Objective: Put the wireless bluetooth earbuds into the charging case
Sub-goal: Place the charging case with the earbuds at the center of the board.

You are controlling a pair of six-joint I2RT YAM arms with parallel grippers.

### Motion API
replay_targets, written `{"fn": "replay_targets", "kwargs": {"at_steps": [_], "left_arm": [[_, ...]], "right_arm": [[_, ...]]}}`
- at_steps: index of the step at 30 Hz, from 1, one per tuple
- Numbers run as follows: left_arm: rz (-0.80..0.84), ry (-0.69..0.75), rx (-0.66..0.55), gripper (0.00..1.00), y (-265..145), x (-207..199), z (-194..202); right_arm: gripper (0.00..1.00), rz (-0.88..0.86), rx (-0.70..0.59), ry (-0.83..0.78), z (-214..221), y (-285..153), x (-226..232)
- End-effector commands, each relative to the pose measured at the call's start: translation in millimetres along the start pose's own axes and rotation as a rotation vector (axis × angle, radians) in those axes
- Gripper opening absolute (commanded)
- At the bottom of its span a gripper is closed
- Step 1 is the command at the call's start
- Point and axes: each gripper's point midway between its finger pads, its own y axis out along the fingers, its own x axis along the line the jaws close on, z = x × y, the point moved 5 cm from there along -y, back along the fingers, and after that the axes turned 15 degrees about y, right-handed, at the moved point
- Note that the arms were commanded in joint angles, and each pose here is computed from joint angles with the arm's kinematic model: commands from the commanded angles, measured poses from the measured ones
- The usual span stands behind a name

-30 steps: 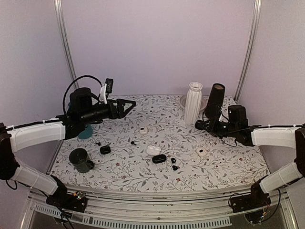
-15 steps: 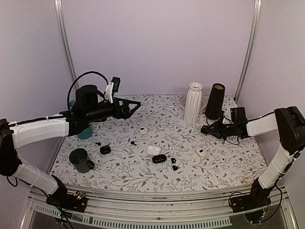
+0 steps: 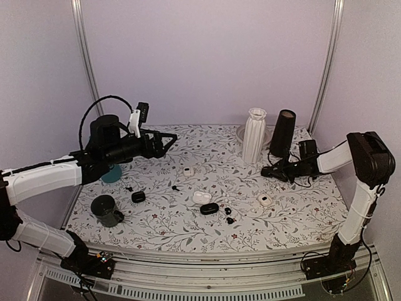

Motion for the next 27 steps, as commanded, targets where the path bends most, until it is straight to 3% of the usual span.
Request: {"fn": "replay_targets", "kwargs": {"at_steps": [1,7,15,27], "left_arm": [[0.003,0.025,-0.033,0.96,-2,3,-4],[0.070,0.014,-0.084,0.96,-3,-3,-6],[0.100,0.033,-0.028,0.96,3,-5,-2],[0.106,0.009,-0.014,0.96,6,-4,4]], "right_arm": [[0.06,0.020,0.044,-0.012,-8,11,0],[0.11,0.094,0.064,-0.014,-16,18,-4],[0.40,0.157,0.013,-0.025,-21,9,-4],[0.70,0.208,-0.072,-0.059,-23,-11,1]]}}
